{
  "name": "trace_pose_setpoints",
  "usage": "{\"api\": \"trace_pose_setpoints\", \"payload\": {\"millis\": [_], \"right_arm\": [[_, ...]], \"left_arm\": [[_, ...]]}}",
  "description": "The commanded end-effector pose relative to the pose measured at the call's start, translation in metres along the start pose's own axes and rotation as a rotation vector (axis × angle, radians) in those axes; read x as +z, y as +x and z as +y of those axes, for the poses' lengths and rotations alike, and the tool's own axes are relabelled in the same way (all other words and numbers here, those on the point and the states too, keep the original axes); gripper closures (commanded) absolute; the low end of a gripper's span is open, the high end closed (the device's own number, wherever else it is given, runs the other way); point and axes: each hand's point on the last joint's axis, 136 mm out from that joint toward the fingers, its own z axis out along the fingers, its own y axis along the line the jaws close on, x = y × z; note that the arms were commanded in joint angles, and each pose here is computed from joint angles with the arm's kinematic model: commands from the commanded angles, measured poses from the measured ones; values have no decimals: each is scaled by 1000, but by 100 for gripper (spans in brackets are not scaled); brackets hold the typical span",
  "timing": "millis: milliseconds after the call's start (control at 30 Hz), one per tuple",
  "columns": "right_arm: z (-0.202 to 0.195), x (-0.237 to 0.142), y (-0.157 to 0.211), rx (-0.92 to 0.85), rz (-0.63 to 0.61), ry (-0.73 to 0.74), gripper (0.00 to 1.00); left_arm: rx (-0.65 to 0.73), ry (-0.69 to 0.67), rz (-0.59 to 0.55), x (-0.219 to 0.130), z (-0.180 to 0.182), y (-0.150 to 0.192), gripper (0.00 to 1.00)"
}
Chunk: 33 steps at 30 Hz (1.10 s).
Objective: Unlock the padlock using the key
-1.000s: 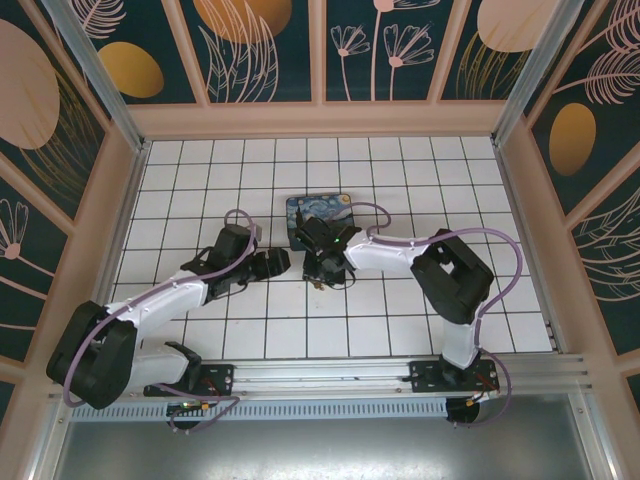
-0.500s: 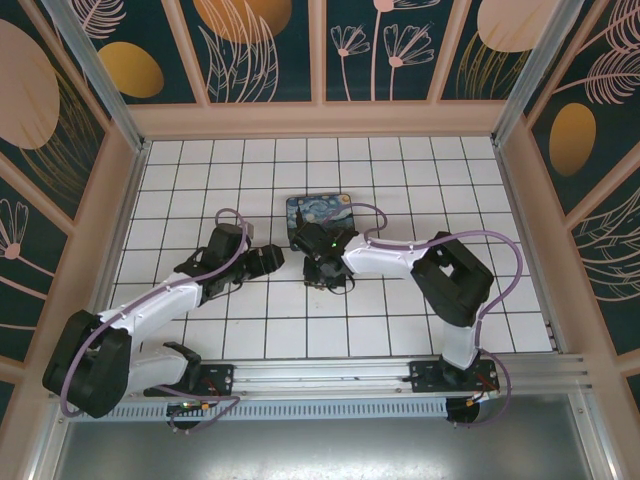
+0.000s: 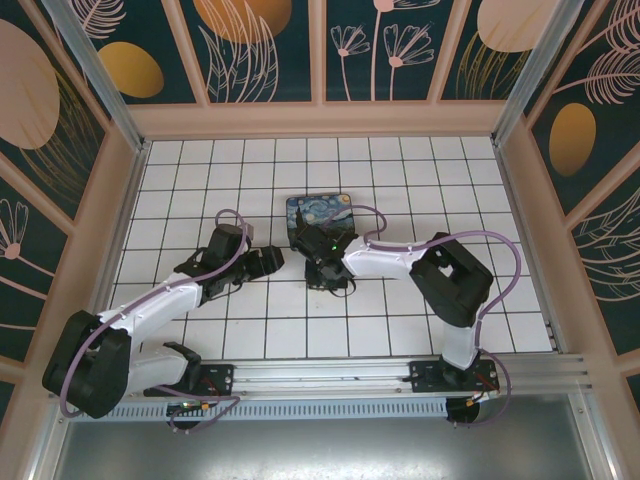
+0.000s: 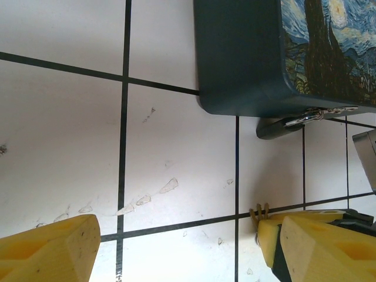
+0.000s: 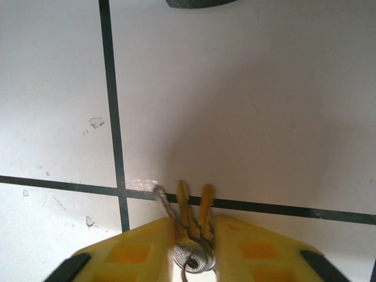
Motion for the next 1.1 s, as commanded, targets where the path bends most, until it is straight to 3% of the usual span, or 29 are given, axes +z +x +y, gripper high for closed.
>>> {"api": "trace_pose_setpoints", "payload": {"millis": [0,300,500,700,867,1067], "right_arm": [[-5,6,9,-7,12,27,83],[5,-8,2,-4,-41,-45,99],[10,-22,-3,-11,-77,-89,100],[9,-35,-8,-31,-115,-101,96],[10,-30,-2,-55,-86,-99,72],[5,-14,2,-70,-68,-60,66]], "left_arm": [[7,1,-29,-6,-5,-10,19],[12,20,-4,-4,-8,-5,20],[-15,77,49,-1,-17,10,21],[-21,89,34,-3,-21,6,20],[-18,91,25,-5,-25,2,20],[-14,73,29,-5,-20,4,20]]}}
